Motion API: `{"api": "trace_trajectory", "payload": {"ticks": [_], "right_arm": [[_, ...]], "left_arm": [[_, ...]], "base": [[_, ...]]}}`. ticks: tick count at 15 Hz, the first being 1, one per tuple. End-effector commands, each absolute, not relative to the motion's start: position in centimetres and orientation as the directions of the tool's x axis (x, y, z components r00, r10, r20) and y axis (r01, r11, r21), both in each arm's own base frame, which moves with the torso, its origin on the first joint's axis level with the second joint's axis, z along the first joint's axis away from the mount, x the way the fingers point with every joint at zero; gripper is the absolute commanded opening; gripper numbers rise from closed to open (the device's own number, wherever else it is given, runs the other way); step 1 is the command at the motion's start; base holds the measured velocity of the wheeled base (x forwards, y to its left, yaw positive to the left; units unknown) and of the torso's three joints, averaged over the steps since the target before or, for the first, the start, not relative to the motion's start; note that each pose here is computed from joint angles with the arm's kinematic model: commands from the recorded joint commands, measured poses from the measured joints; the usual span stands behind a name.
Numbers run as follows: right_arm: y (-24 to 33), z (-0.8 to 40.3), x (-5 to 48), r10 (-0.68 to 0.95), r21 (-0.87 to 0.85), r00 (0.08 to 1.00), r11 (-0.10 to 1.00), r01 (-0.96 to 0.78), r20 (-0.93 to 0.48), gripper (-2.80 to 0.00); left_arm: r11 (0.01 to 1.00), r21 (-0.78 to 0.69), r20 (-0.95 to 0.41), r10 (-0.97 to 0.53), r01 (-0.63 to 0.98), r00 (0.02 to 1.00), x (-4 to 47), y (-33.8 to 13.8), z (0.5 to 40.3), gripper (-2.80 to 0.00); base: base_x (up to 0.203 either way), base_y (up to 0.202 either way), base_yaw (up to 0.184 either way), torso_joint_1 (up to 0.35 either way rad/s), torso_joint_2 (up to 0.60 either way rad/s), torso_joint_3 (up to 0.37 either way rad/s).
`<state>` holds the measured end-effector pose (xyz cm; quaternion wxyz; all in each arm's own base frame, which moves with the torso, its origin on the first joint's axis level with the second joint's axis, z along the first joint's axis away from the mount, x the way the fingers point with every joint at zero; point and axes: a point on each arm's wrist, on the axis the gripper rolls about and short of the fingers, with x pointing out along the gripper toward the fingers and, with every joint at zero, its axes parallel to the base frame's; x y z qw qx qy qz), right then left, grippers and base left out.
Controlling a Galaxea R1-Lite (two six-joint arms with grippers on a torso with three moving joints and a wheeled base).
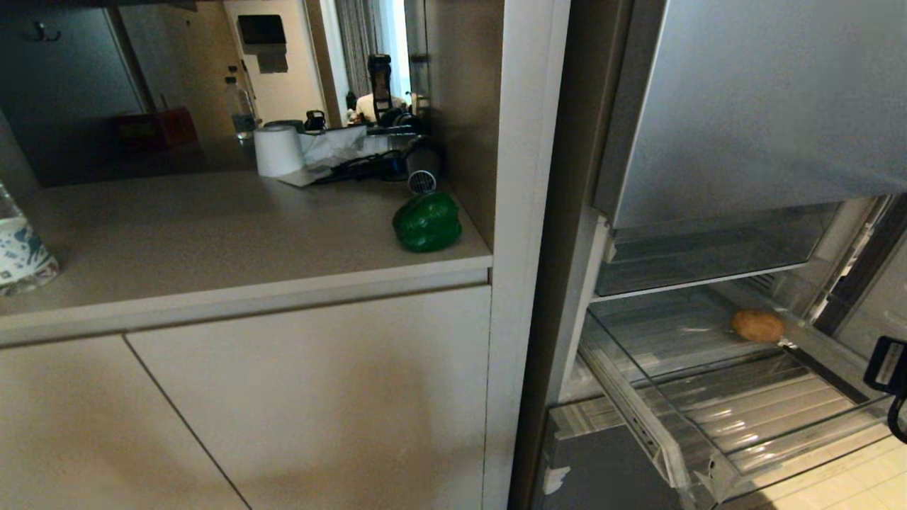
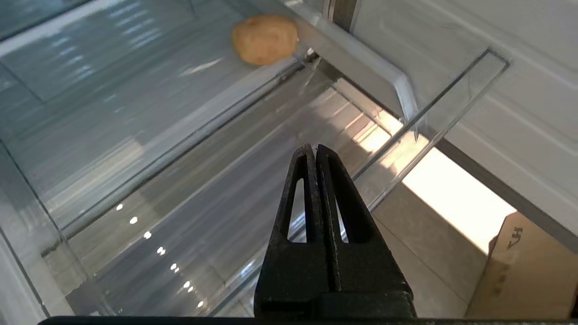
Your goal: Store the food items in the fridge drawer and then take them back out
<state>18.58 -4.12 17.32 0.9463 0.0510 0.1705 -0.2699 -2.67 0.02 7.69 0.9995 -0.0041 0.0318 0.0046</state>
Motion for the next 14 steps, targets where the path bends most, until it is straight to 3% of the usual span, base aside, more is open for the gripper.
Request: {"api": "trace_trajectory", "payload": {"ticks": [1,14], "right_arm": [[-4.2,16.9,18.5,-0.498,0.000,0.788,0.845,0.535,-0.362,-2.80],[-2.9,16.2,18.5,-0.412,0.010,0.842,0.897,0.443,-0.348,-2.80]], "left_arm": [[1.000,-0.009,-0.064,0.009,-0.010,0.998,-2.7,0.0,7.7,-2.80],[1.000,-0.009,-0.064,0.009,-0.010,0.998,-2.7,0.0,7.7,-2.80]], "base": [[0.000,0.000,0.000,0.000,0.00,0.000],[0.000,0.000,0.000,0.000,0.00,0.000]]}}
